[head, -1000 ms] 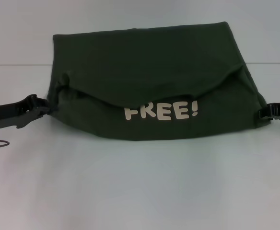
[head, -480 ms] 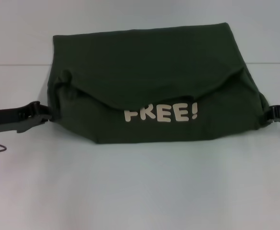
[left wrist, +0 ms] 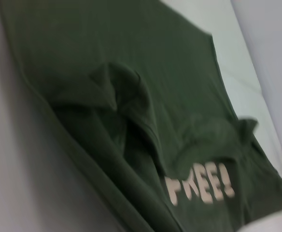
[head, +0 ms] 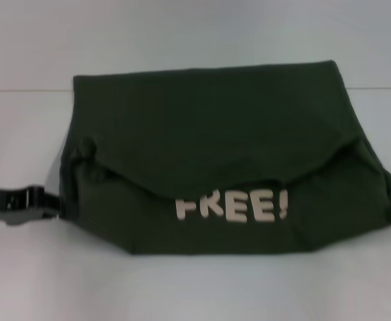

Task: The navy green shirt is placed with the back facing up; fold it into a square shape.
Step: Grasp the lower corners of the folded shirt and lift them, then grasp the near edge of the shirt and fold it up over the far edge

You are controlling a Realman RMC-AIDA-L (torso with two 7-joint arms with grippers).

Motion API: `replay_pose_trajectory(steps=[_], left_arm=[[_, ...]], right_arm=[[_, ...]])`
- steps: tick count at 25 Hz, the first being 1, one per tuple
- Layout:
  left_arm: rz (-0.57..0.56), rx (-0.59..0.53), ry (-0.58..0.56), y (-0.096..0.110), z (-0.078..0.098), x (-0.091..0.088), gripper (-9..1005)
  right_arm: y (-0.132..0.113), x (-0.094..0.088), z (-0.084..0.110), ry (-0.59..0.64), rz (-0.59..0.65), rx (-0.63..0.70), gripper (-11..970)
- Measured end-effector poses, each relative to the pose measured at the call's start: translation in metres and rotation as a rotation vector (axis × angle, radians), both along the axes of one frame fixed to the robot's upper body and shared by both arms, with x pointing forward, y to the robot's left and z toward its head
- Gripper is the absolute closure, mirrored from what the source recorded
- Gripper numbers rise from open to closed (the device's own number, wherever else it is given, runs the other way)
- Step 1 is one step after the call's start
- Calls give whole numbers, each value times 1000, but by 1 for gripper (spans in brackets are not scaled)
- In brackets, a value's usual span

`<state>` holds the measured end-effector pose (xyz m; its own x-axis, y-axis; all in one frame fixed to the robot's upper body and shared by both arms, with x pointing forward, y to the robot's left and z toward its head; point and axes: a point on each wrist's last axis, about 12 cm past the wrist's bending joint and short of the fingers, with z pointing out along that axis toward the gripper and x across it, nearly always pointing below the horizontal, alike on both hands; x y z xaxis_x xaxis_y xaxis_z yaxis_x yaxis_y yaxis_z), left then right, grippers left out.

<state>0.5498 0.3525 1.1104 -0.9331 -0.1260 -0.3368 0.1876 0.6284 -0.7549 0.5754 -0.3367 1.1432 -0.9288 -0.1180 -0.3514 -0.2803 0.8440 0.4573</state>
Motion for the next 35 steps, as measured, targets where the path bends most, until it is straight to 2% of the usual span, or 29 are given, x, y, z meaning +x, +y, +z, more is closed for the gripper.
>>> replay_pose_trajectory(steps=[6,11,18,24,27,29,35], left_arm=[[-177,-27,73,3,3,-31,995],[-235,-47,102,5,3,-45,994],[-214,-24,116,12,0,-49,994],[-212,-18,106,13,-3,-50,994],[-203,-69,38,12,6,-45,994],[-169,-106,-25,12,18,-33,994],[-2,-80,-96,6,37,13,994]], right_arm=[[-17,-33,-9,110,54,33,934],[-28,-53,-13,153,69,77,935],[-41,-60,-15,142,19,101,935],[-35,-58,-13,133,50,123,935],[-30,-55,-5,71,86,193,934],[-32,-48,6,-26,77,260,934],[-45,-9,22,-275,-159,328,934]])
